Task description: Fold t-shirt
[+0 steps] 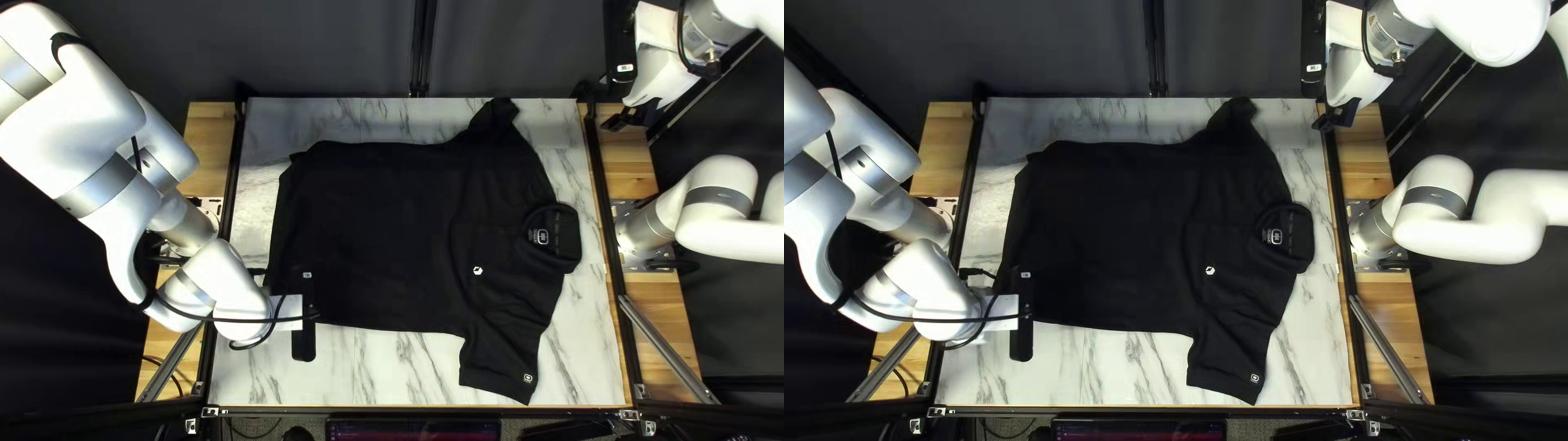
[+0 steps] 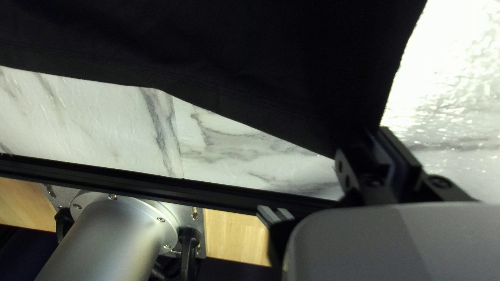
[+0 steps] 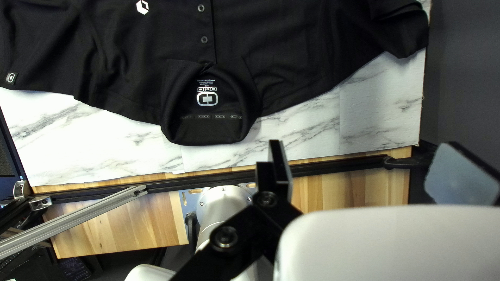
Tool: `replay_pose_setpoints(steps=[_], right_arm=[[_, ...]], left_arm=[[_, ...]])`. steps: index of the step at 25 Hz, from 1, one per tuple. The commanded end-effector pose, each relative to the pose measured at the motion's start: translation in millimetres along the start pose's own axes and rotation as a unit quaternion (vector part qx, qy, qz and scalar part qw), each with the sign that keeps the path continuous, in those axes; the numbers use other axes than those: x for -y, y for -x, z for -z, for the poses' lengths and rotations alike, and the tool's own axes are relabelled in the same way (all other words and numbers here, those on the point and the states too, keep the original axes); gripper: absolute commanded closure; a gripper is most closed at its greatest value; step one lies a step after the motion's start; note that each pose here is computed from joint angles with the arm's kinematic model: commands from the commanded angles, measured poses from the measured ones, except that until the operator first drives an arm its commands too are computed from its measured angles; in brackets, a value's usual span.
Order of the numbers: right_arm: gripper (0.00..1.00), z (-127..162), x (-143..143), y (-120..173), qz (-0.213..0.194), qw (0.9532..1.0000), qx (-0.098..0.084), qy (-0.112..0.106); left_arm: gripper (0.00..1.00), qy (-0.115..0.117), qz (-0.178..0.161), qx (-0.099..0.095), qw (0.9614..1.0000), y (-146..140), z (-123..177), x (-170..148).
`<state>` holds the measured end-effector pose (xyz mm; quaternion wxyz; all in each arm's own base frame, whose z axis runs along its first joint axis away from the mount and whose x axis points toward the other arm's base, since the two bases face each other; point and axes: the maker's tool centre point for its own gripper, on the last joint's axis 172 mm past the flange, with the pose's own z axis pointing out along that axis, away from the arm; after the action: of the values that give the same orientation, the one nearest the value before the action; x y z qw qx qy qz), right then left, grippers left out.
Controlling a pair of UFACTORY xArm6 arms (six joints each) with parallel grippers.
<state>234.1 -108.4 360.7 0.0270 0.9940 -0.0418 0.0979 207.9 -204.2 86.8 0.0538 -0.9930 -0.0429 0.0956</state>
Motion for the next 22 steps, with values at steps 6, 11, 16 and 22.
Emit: replay_pose_setpoints(steps=[6,11,16,22], right_arm=[[0.0,0.0,0.0,0.0,0.0,1.0,0.0,0.0],[0.0,0.0,0.0,0.0,0.0,1.0,0.0,0.0],[0.0,0.0,0.0,0.0,0.0,1.0,0.0,0.0],[0.0,0.0,0.0,0.0,0.0,1.0,0.0,0.0]], left_arm=[[0.0,-0.001,-0.005,0.006,1.0,-15.3,18.5,61.9],[0.0,0.002,-0.007,0.006,1.0,-18.3,18.7,128.7],[0.0,0.01,-0.027,0.005,0.9996,-18.2,30.0,194.8],[0.0,0.024,-0.06,-0.006,0.9979,-32.7,28.9,260.8]])
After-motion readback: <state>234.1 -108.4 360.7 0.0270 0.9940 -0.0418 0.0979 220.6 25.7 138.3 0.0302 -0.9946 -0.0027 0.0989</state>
